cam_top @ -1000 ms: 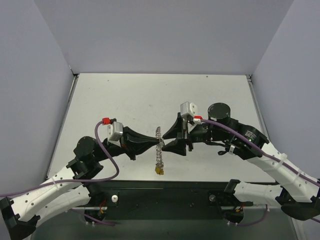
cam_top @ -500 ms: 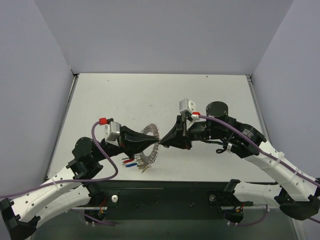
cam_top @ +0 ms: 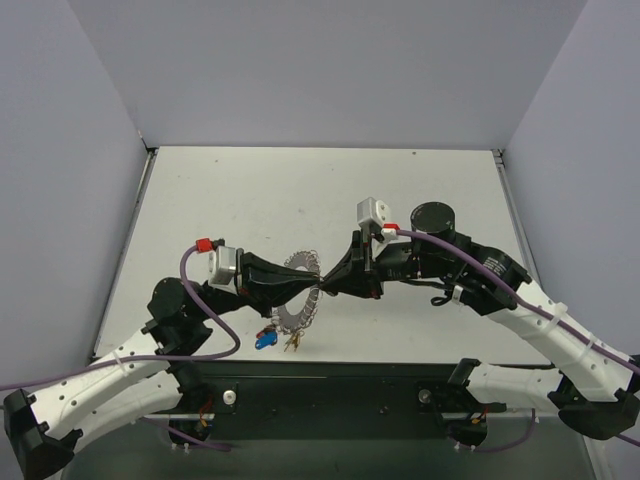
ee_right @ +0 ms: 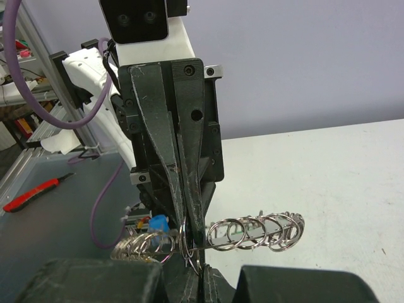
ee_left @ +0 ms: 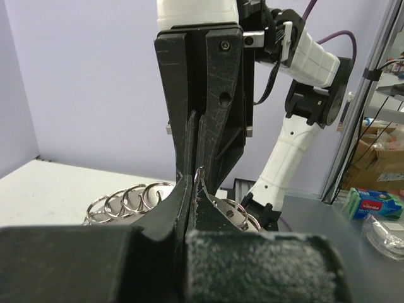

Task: Put the keys on the keyring

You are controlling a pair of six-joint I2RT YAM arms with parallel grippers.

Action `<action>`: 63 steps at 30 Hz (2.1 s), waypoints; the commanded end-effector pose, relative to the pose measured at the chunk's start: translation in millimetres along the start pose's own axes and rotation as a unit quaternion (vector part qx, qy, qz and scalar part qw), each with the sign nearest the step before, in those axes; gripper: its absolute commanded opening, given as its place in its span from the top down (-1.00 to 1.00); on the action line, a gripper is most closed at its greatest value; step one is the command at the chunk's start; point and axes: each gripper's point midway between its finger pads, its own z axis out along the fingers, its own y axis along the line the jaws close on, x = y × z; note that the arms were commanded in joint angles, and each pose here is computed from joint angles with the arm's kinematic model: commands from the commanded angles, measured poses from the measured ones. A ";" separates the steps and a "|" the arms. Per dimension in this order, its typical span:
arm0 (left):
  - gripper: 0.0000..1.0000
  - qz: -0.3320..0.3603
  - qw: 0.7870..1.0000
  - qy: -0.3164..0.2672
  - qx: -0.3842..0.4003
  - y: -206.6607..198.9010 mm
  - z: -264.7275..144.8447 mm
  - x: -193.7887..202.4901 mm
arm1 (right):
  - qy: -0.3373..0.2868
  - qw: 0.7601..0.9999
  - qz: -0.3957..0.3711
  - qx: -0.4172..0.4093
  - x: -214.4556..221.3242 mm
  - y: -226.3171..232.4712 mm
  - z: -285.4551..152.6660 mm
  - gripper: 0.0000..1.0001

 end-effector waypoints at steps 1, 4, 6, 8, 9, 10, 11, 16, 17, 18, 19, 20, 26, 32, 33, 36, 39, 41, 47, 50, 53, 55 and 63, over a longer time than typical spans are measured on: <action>1.00 0.020 0.995 -0.087 0.045 -18.1 10.6 -45.5 | -0.015 0.999 -0.011 -0.031 -7.6 5.0 13.8 1.00; 1.00 0.020 0.993 -0.102 0.055 -19.9 12.9 -48.8 | -0.013 0.999 -0.009 -0.033 -5.3 4.6 16.5 1.00; 1.00 0.017 0.993 -0.101 0.063 -20.8 15.0 -45.1 | -0.009 0.999 -0.006 -0.039 -2.5 5.2 19.2 0.93; 1.00 0.019 0.992 -0.106 0.070 -22.6 15.7 -46.8 | -0.007 0.999 -0.006 -0.040 -1.2 4.9 19.9 0.63; 1.00 0.018 0.992 -0.105 0.071 -22.6 16.4 -46.3 | -0.006 0.999 -0.008 -0.040 -0.1 5.6 19.1 0.53; 1.00 0.019 0.992 -0.106 0.070 -22.3 16.3 -46.1 | -0.007 0.999 -0.010 -0.040 0.1 5.7 18.2 0.33; 1.00 0.022 0.991 -0.108 0.070 -22.5 15.9 -47.8 | -0.012 0.999 -0.017 -0.033 -2.2 5.7 14.4 0.22; 1.00 0.026 0.993 -0.100 0.053 -17.2 12.6 -43.7 | -0.038 0.998 -0.046 -0.008 -15.2 9.3 -6.6 -0.22; 1.00 0.030 0.993 -0.102 0.052 -17.8 10.9 -45.8 | -0.043 0.997 -0.056 -0.006 -17.9 10.0 -10.2 -0.25; 1.00 0.030 0.993 -0.104 0.049 -17.6 9.7 -47.2 | -0.048 0.997 -0.063 -0.002 -20.2 10.9 -13.9 -0.30; 1.00 0.029 0.994 -0.101 0.044 -15.6 8.9 -45.0 | -0.058 0.996 -0.072 0.001 -24.6 14.2 -21.1 -0.32; 1.00 0.032 0.993 -0.101 0.042 -15.4 8.0 -45.9 | -0.062 0.995 -0.078 0.004 -26.8 14.8 -24.3 -0.32; 1.00 0.033 0.994 -0.097 0.037 -14.7 6.6 -45.8 | -0.098 0.990 -0.100 0.004 -43.1 22.5 -35.6 -0.26; 1.00 0.027 0.994 -0.093 0.043 -15.5 8.4 -42.8 | -0.123 0.988 -0.090 -0.012 -53.9 24.5 -27.9 -0.08; 1.00 0.027 0.994 -0.094 0.045 -16.4 8.3 -43.2 | -0.127 0.988 -0.091 -0.011 -55.8 23.1 -26.1 -0.02; 1.00 0.026 0.994 -0.093 0.048 -17.2 8.5 -43.3 | -0.125 0.988 -0.084 -0.009 -56.1 17.8 -18.9 0.13; 1.00 0.025 0.994 -0.093 0.048 -17.4 8.2 -43.1 | -0.126 0.989 -0.078 -0.015 -56.1 16.2 -12.5 0.22; 1.00 0.026 0.994 -0.095 0.051 -19.5 7.1 -44.4 | -0.122 0.990 -0.073 -0.017 -52.8 15.7 -10.2 0.33; 1.00 0.026 0.994 -0.093 0.050 -19.3 6.2 -43.9 | -0.132 0.988 -0.074 -0.019 -57.0 16.4 -10.1 0.92; 1.00 0.025 0.994 -0.092 0.050 -19.2 5.9 -42.5 | -0.137 0.988 -0.072 -0.021 -58.1 16.8 -9.8 0.99; 1.00 0.023 0.994 -0.088 0.052 -19.2 6.8 -40.6 | -0.140 0.987 -0.071 -0.022 -60.0 16.7 -8.9 1.00; 1.00 0.021 0.995 -0.087 0.052 -18.8 6.9 -39.5 | -0.140 0.987 -0.072 -0.026 -59.9 17.4 -8.0 0.98; 1.00 0.021 0.995 -0.089 0.050 -18.7 6.3 -40.7 | -0.159 0.984 -0.070 -0.027 -64.2 22.9 -15.2 0.83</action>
